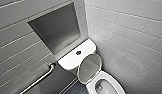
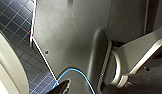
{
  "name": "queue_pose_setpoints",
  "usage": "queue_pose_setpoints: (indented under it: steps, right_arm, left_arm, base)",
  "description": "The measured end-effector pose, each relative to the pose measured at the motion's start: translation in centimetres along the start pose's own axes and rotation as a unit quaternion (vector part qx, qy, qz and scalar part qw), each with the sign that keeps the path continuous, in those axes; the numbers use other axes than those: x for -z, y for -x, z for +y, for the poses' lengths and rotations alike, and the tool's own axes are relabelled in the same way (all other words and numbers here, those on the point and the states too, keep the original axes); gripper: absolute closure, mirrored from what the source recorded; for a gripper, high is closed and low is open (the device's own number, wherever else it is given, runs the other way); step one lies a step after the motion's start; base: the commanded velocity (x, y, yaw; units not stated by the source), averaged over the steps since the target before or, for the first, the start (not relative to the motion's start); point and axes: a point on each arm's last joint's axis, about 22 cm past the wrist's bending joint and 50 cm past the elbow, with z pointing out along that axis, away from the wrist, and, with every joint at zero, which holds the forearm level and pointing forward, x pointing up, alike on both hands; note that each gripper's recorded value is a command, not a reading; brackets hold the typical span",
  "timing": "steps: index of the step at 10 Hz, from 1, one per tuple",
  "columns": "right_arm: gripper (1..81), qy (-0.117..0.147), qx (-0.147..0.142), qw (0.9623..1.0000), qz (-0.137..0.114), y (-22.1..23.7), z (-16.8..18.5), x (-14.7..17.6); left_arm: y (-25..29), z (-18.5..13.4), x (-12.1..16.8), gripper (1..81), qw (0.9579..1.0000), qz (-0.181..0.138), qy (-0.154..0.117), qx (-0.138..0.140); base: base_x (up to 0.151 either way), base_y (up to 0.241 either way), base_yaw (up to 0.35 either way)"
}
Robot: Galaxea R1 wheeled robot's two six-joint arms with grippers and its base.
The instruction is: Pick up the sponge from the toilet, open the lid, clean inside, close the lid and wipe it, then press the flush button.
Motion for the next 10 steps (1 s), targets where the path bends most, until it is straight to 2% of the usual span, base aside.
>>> queue_pose_setpoints:
  steps: [2,3,4,6,8,10]
  right_arm:
    - [81.1,-0.023,0.041,0.9984,0.031,-6.4,-5.5,0.9]
    - [81.1,-0.03,0.062,0.997,0.035,-8.4,-8.0,1.0]
    - [81.1,-0.026,0.082,0.9959,0.028,-9.5,-9.8,0.4]
    - [81.1,-0.001,0.113,0.9934,0.019,-11.5,-11.8,-2.3]
    - [81.1,0.033,0.139,0.9894,0.028,-14.6,-13.7,-5.1]
    - [81.1,0.051,0.169,0.9832,0.045,-17.9,-17.9,-6.9]
  left_arm:
    - [0.1,-0.5,0.1,1.0,1.0,0.0,-0.003,0.0]
    - [0.1,-0.6,0.1,1.0,1.0,0.0,-0.004,0.0]
    - [0.1,-0.5,0.1,1.0,1.0,0.0,-0.003,0.001]
    - [0.1,-0.8,0.2,1.0,1.0,0.0,-0.005,0.001]
    - [0.1,-1.2,0.3,1.0,1.0,-0.001,-0.007,0.001]
    - [0.2,-1.1,0.3,1.0,1.0,-0.001,-0.007,0.001]
  base:
    - [0.0,0.0,0.0]
    - [0.0,0.0,0.0]
    - [0.0,0.0,0.0]
    - [0.0,0.0,0.0]
    - [0.0,0.0,0.0]
    - [0.0,0.0,0.0]
